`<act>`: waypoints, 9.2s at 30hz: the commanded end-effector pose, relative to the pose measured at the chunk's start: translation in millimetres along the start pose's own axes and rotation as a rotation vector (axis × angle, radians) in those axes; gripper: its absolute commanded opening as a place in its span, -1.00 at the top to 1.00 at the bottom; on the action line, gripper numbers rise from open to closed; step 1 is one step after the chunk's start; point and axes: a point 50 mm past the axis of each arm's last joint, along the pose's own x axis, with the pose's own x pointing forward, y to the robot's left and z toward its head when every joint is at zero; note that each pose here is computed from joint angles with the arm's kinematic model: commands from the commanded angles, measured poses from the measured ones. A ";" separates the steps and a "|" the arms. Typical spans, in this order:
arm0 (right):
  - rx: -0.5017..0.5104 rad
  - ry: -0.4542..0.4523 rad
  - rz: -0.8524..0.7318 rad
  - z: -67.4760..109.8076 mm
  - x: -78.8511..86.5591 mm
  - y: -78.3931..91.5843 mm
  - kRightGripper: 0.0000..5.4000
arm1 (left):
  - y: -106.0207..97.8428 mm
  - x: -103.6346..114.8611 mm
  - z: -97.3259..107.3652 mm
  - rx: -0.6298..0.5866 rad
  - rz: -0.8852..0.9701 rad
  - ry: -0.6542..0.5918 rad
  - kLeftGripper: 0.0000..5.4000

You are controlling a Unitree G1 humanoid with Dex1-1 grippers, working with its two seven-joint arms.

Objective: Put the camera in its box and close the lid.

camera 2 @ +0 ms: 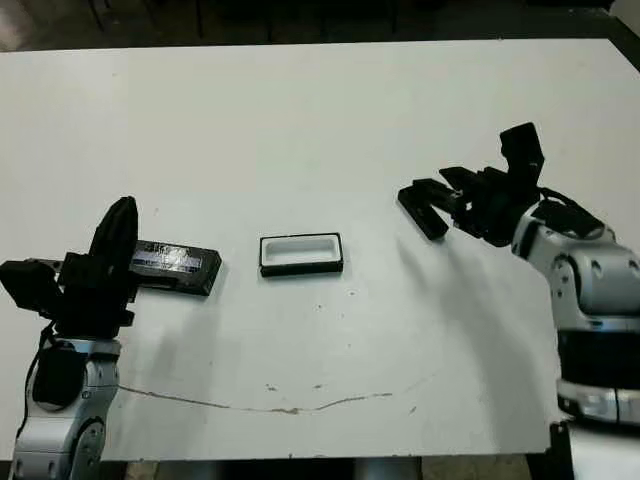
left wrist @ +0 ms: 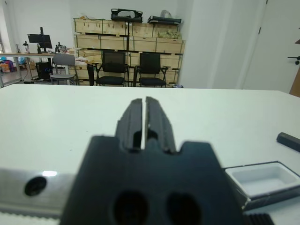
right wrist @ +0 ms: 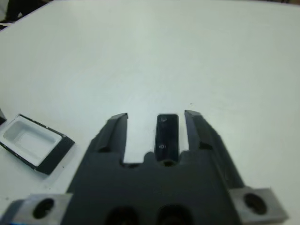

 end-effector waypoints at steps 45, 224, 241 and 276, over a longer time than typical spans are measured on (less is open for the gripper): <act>-0.027 0.224 -0.143 -55.9 2.2 6.4 -0.99 | 5.9 -10.0 -7.5 0.012 -0.009 0.055 1.00; -0.911 0.246 0.796 69.5 66.6 99.5 -0.89 | -10.4 -26.1 -13.5 -0.015 0.012 0.088 1.00; -0.220 -0.235 0.152 -12.2 -28.3 52.0 -0.42 | 48.2 -22.8 18.3 0.166 -0.067 0.003 1.00; -0.257 -0.194 0.116 -3.9 -25.6 27.7 1.00 | 45.5 79.8 69.2 0.844 -1.330 0.580 -0.70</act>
